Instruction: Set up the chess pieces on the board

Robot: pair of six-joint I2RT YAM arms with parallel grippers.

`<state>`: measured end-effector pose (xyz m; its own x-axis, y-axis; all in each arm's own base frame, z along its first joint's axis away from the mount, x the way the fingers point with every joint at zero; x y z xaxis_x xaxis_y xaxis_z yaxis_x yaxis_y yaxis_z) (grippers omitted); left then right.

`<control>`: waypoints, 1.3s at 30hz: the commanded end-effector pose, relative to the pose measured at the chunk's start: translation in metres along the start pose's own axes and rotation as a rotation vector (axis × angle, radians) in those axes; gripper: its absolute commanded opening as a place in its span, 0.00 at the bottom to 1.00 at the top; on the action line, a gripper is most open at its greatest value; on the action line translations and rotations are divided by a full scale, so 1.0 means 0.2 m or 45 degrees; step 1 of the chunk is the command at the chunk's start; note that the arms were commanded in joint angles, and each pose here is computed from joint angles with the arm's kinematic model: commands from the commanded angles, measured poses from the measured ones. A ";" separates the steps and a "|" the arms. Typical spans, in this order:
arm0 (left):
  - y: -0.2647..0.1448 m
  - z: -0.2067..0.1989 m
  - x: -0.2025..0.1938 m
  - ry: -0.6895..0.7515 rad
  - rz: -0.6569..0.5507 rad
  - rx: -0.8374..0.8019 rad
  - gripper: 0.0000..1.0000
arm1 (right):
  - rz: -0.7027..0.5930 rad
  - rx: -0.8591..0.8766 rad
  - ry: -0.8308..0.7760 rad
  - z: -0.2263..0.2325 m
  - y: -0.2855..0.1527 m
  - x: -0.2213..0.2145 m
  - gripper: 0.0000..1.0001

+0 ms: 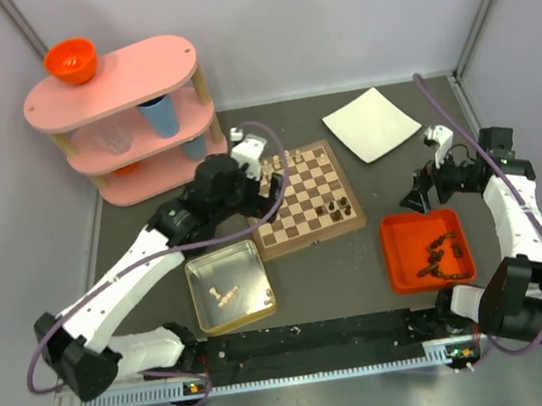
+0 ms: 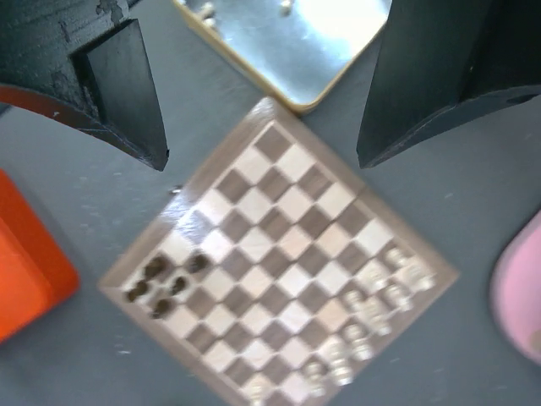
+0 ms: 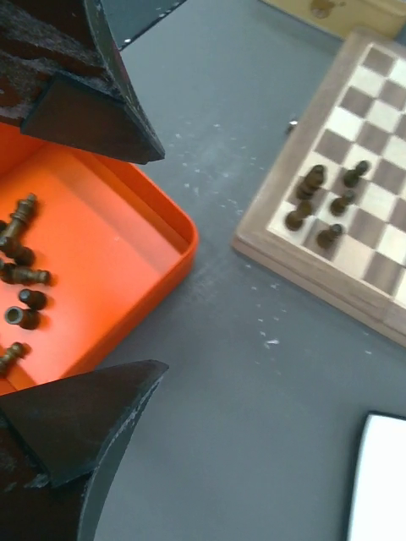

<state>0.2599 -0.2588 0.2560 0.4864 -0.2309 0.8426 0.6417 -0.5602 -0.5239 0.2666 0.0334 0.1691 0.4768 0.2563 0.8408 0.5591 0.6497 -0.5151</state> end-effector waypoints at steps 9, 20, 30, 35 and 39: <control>-0.10 0.22 -0.18 0.196 -0.093 0.106 0.97 | 0.680 0.079 -0.277 0.13 -0.13 -0.45 0.73; -0.15 0.25 -0.16 0.195 -0.132 0.160 0.97 | 0.916 0.132 -0.407 0.17 -0.23 -0.63 0.53; -0.18 0.27 -0.15 0.206 -0.150 0.182 0.97 | 1.072 0.019 -0.249 0.14 -0.34 -0.58 0.49; -0.20 0.28 -0.14 0.207 -0.163 0.193 0.96 | 1.121 -0.008 -0.134 0.14 -0.32 -0.65 0.50; -0.20 0.27 -0.14 0.206 -0.169 0.177 0.97 | 1.157 -0.087 -0.077 0.09 -0.30 -0.69 0.51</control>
<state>0.2495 -0.1869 0.2332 0.3492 -0.3199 0.8807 0.7507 -0.4671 -0.4673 0.1519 -0.0225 0.0949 0.6578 0.7364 0.1579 0.0247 0.1885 -0.9818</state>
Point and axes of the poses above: each gripper's point midway between its finger pads, its own y axis out along the fingers, its own z axis along the line the jaws close on, x = y × z, the point moved 1 cm from there along -y, back along the fingers, and after that the axes turned 3 degrees about -y, right-handed, at the moved point
